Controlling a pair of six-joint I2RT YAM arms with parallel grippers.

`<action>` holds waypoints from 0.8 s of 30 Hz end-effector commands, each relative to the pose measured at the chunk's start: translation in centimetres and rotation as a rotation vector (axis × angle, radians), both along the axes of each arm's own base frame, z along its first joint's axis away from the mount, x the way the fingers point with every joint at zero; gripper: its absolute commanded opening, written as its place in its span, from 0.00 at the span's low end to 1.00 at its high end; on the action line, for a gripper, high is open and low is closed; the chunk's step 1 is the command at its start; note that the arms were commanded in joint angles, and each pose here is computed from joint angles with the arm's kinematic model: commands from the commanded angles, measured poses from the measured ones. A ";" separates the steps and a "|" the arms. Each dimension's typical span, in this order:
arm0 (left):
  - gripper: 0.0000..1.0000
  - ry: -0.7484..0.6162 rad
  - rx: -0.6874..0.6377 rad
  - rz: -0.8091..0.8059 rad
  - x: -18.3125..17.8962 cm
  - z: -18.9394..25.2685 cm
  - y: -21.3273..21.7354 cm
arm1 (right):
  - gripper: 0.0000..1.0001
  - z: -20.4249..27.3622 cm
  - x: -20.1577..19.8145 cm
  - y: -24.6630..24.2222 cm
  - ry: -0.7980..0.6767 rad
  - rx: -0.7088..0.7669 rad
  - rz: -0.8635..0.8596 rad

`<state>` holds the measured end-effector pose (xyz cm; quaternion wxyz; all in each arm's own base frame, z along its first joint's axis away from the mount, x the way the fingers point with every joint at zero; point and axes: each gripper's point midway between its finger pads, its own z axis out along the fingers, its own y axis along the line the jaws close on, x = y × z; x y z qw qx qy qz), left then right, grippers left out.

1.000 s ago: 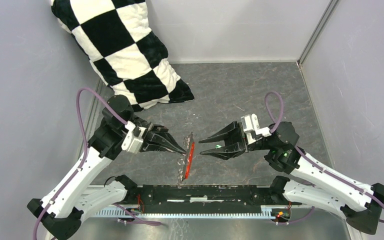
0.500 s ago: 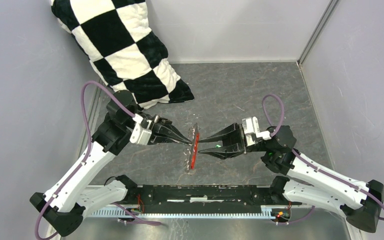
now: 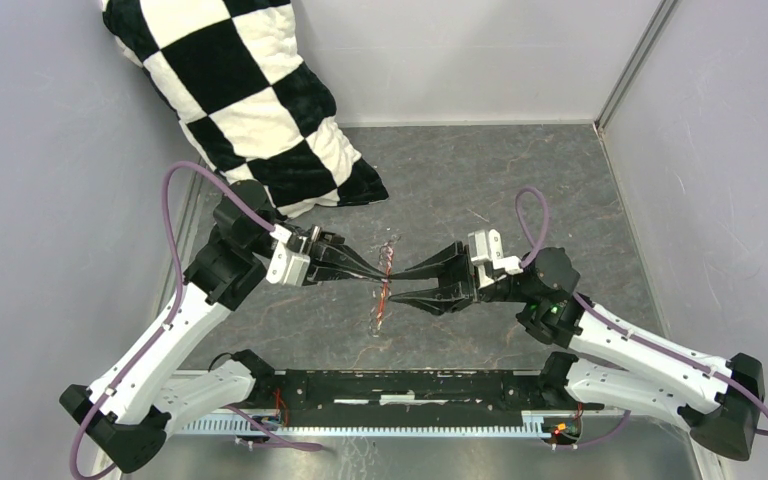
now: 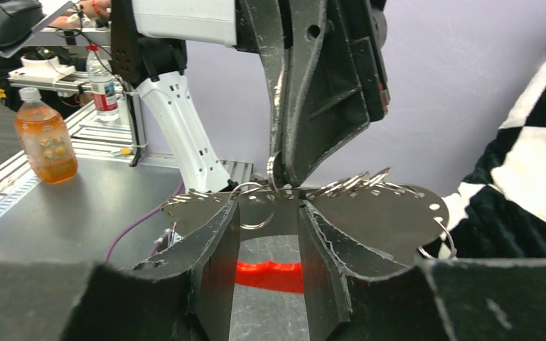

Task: Put the keys on the keyring
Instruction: Adjust the keyring.

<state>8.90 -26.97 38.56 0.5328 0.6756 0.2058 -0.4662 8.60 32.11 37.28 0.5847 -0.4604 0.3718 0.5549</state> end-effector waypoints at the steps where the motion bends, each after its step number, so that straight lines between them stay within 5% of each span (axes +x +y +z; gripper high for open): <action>1: 0.02 -0.041 -0.034 0.000 -0.4 1.2 0.1 | 0.40 2.2 1.0 -0.3 -0.025 0.057 -0.074; 20: 0.02 0.074 -0.048 0.176 1.7 0.7 -0.2 | 0.28 2.3 1.2 0.2 0.006 0.066 -0.064; 24: 0.02 0.087 -0.038 0.168 1.5 0.4 -0.1 | 0.13 2.4 1.5 0.5 0.011 0.051 -0.070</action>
